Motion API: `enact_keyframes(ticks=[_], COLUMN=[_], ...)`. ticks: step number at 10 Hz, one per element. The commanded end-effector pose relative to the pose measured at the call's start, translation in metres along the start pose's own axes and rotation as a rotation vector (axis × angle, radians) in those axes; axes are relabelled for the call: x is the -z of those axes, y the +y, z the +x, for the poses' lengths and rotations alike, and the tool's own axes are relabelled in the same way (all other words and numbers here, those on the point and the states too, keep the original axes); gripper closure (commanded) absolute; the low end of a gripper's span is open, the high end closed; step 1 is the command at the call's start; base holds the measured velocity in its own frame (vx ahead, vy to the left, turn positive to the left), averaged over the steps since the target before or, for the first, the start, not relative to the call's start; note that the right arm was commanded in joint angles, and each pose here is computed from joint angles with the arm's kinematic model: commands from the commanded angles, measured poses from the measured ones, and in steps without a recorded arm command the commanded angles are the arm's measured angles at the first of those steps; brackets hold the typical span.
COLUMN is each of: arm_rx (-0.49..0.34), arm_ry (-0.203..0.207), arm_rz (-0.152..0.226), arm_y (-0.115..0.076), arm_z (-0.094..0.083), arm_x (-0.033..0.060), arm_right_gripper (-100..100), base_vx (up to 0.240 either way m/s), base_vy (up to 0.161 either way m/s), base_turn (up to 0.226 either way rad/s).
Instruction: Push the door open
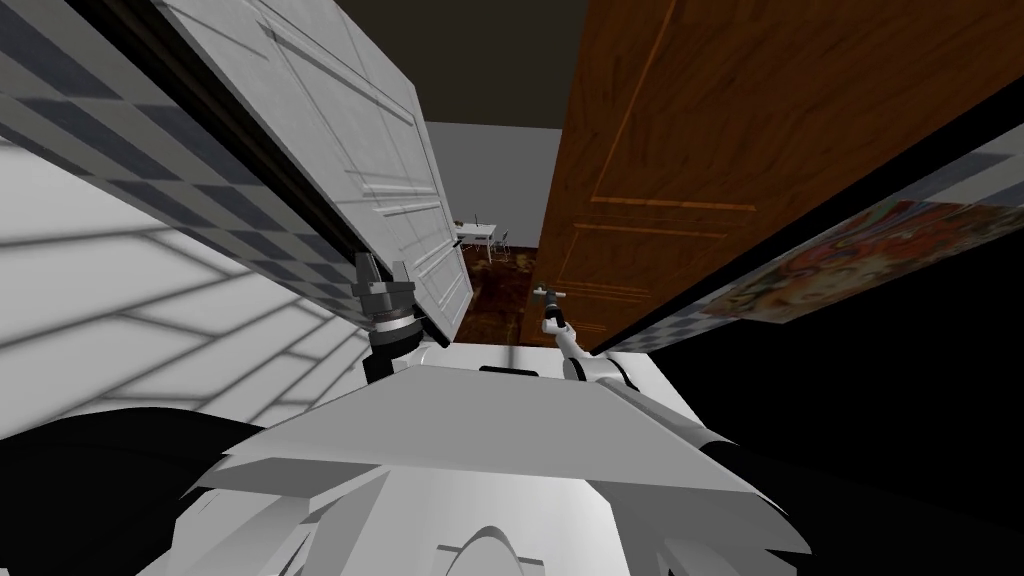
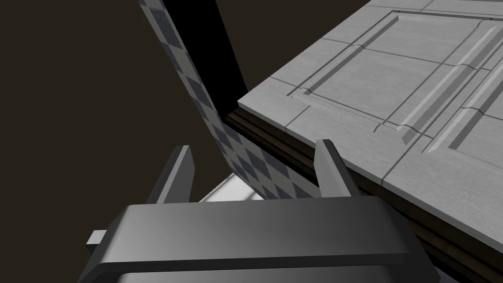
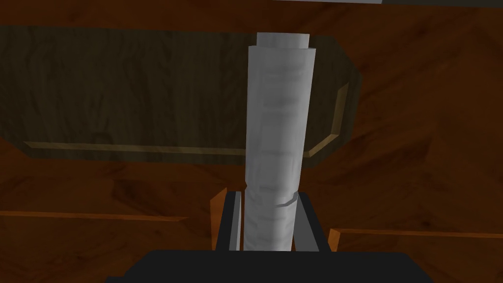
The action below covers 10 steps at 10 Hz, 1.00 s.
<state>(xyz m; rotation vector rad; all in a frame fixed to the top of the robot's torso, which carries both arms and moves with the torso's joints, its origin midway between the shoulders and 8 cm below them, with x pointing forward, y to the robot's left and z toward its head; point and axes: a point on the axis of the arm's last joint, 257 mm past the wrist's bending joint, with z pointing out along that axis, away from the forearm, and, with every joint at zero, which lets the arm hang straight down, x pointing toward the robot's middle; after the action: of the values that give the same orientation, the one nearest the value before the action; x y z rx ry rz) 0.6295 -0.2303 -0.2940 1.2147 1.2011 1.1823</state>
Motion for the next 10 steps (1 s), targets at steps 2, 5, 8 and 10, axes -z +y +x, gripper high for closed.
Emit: enact_keyframes(ticks=[2,5,8,10], arm_rx=[0.006,0.005,0.004,0.003], arm_ry=[-0.040,-0.073,-0.101,-0.130], arm_rz=[-0.012,-0.010,-0.009,-0.008], arm_y=[0.004,0.003,0.003,0.002], arm_z=[-0.025,-0.044,-0.060,-0.076], arm_x=[-0.0002,0.0008,0.0021,0.0038], arm_right_gripper=[100,100,100,100], base_vx=[0.187,0.165,0.173,0.099], base_vy=[0.065,0.095,0.085,0.056], base_turn=[-0.059,-0.051,-0.072,-0.025])
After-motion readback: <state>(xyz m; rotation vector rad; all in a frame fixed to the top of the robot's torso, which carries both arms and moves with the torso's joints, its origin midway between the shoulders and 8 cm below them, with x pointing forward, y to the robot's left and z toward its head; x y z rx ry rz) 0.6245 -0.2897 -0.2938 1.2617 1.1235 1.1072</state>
